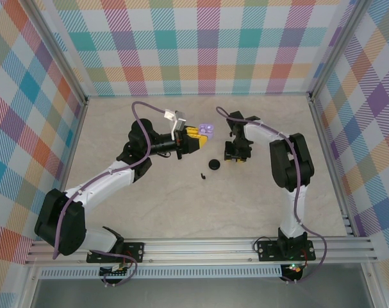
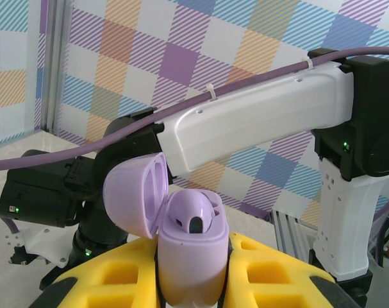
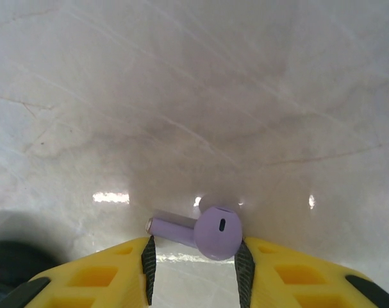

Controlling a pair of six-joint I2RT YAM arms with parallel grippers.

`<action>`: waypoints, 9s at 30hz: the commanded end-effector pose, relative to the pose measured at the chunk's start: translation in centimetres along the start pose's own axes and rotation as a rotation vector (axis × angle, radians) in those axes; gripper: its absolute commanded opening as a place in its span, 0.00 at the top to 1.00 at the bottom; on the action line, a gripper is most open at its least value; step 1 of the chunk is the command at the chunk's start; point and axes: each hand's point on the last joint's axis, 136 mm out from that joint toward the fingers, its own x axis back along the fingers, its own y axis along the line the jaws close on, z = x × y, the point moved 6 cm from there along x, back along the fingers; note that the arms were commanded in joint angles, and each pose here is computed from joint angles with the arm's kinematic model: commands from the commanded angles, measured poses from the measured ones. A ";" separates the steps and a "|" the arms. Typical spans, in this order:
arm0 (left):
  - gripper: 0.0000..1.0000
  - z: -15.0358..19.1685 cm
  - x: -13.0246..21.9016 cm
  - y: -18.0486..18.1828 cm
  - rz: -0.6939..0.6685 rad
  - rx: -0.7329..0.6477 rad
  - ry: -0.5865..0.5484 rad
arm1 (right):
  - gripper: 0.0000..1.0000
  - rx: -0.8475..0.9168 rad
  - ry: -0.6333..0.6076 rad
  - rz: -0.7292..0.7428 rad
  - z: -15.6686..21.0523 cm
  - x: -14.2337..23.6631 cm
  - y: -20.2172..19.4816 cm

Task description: Insert the wireless bluetooth earbuds into the charging case

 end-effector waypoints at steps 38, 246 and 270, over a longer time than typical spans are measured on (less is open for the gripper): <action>1.00 0.1 0.0 0.4 -0.014 -0.029 0.006 | 0.57 0.113 0.010 0.024 -2.1 0.3 1.0; 1.00 11.8 -3.0 7.4 -0.263 0.334 0.174 | 0.84 0.410 -0.506 -0.319 5.5 16.5 2.8; 1.00 9.1 -4.2 2.8 -0.001 0.011 0.145 | 0.82 0.571 -0.685 -0.506 8.7 22.1 5.4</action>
